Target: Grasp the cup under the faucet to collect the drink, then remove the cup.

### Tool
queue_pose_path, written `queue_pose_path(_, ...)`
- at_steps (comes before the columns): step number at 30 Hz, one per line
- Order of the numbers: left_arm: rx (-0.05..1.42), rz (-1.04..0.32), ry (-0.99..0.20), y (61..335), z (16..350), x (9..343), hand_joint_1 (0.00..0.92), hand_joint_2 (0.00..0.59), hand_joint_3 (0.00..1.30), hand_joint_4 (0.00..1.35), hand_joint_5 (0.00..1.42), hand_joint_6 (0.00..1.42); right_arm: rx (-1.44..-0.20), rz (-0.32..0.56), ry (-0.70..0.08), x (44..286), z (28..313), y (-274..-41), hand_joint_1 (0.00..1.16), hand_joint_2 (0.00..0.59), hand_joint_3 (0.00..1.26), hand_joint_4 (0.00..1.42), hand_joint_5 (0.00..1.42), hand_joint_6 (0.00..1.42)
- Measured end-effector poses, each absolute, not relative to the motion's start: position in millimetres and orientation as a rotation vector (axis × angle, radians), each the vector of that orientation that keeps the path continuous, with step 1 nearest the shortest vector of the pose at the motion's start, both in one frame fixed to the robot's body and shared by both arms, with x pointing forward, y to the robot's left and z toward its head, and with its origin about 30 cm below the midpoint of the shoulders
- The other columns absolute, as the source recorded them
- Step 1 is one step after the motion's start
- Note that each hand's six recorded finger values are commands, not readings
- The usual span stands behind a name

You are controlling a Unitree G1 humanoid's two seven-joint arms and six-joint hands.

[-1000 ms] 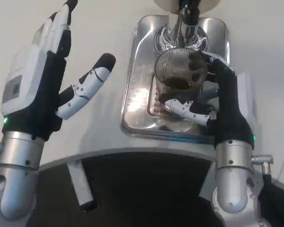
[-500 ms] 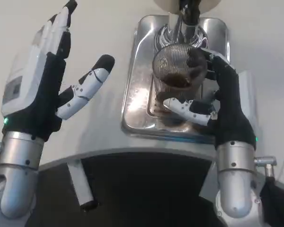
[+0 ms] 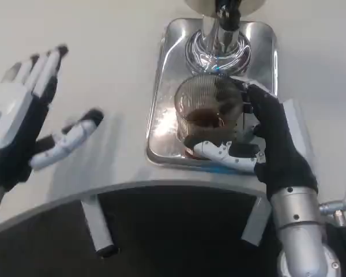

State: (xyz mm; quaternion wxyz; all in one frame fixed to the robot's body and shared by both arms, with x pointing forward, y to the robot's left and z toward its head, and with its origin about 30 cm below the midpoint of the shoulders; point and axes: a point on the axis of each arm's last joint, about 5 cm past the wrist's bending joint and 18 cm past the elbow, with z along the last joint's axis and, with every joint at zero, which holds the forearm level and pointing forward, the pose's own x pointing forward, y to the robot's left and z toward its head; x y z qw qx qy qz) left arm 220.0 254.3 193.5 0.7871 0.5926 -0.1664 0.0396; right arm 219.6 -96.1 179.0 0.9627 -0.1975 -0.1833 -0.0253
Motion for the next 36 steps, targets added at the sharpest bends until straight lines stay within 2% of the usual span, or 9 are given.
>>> queue_pose_path(3,1.396,0.047,-0.292,266.0,192.7,214.5,0.0,0.251,0.0,0.0,0.0,0.0,-0.393,-0.037,-0.387,214.9,185.4,-98.8,1.16,0.43,0.76,0.8,0.87,1.1)
queue_pose_path(5,1.481,0.008,-0.256,271.4,192.0,210.6,0.0,0.238,0.0,0.0,0.0,0.0,-0.394,-0.02,-0.391,211.0,189.2,-102.0,1.16,0.433,0.75,0.8,0.87,1.1)
queue_pose_path(8,1.538,-0.015,-0.239,273.9,190.9,208.1,0.0,0.21,0.0,0.0,0.0,0.0,-0.41,-0.006,-0.396,205.7,193.2,-108.0,1.16,0.434,0.75,0.8,0.87,1.1)
queue_pose_path(13,1.595,-0.06,-0.26,270.0,189.6,205.9,0.008,0.196,0.0,0.0,0.0,0.0,-0.404,0.042,-0.382,193.2,197.4,-115.4,1.16,0.435,0.73,0.78,0.86,1.08)
queue_pose_path(20,1.615,-0.09,-0.33,262.8,194.7,200.3,0.014,0.189,0.0,0.0,0.0,0.0,-0.401,0.088,-0.415,173.2,212.6,-129.8,1.16,0.435,0.72,0.77,0.85,1.08)
queue_pose_path(26,1.616,-0.104,-0.38,258.3,198.1,196.2,0.019,0.185,0.0,0.0,0.0,0.0,-0.404,0.107,-0.412,154.2,221.0,-141.7,1.16,0.447,0.7,0.74,0.84,1.06)
queue_pose_path(36,1.581,-0.119,-0.461,240.4,206.0,190.3,0.054,0.177,0.0,0.0,0.0,0.0,-0.406,0.144,-0.351,123.2,220.9,-150.5,1.16,0.476,0.67,0.7,0.8,1.02)
